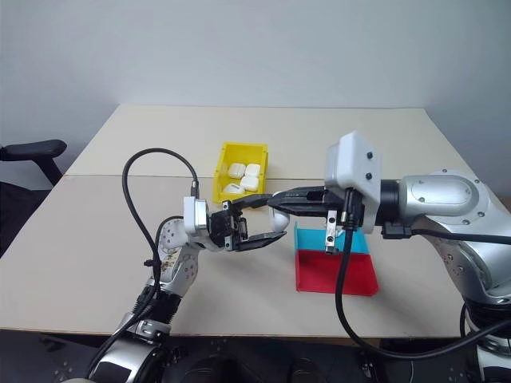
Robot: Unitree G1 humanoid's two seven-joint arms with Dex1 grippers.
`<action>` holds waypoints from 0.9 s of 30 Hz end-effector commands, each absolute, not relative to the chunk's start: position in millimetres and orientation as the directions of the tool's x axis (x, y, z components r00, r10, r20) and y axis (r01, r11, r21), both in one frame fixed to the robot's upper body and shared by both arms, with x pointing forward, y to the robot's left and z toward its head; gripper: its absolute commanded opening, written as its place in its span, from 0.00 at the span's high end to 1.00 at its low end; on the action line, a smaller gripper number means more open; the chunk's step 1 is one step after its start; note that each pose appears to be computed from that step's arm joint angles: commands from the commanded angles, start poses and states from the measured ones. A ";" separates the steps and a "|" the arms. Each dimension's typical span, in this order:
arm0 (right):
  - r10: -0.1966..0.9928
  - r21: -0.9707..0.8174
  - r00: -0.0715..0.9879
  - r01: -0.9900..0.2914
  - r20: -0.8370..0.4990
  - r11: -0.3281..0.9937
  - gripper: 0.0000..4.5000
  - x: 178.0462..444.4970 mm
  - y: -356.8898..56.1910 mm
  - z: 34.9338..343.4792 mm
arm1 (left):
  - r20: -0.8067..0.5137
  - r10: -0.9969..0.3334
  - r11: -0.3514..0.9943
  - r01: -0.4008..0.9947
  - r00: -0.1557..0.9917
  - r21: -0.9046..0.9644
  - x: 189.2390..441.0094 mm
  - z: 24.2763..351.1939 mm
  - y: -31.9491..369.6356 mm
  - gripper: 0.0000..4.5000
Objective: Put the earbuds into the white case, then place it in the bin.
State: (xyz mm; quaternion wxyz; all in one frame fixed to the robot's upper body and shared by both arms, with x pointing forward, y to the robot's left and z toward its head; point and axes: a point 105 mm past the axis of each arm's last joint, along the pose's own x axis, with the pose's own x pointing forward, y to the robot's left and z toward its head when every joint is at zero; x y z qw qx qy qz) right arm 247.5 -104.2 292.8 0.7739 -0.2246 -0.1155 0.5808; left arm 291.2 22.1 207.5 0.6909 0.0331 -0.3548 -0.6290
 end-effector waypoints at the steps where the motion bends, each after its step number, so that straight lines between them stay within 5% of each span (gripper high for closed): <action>1: 0.929 -0.524 0.370 -0.786 0.028 0.329 0.98 245.4 -119.4 316.6 | 0.536 -0.839 0.410 0.751 0.088 0.518 307.7 234.8 31.1 0.39; 4: 0.889 -0.483 0.456 -0.771 0.035 0.415 0.98 253.5 -130.0 307.8 | 0.602 -0.754 0.602 0.642 0.263 0.475 334.4 256.5 43.9 0.39; 10: 0.848 -0.384 0.529 -0.789 -0.029 0.480 0.98 255.1 -141.3 281.6 | 0.397 -0.537 0.815 0.335 0.744 0.474 411.7 244.0 74.1 0.39; 20: 0.796 -0.374 0.593 -0.770 -0.122 0.517 0.98 263.7 -147.0 259.6 | 0.195 -0.495 0.805 0.363 0.847 0.468 440.7 207.7 73.0 0.39; 25: 0.772 -0.362 0.623 -0.753 -0.123 0.550 1.00 268.6 -149.5 258.5 | 0.182 -0.477 0.799 0.339 0.860 0.496 448.2 199.5 68.1 0.04; 27: 0.768 -0.359 0.627 -0.751 -0.128 0.554 1.00 268.8 -149.4 256.8 | 0.192 -0.430 0.814 0.287 0.882 0.505 452.8 199.9 68.8 0.01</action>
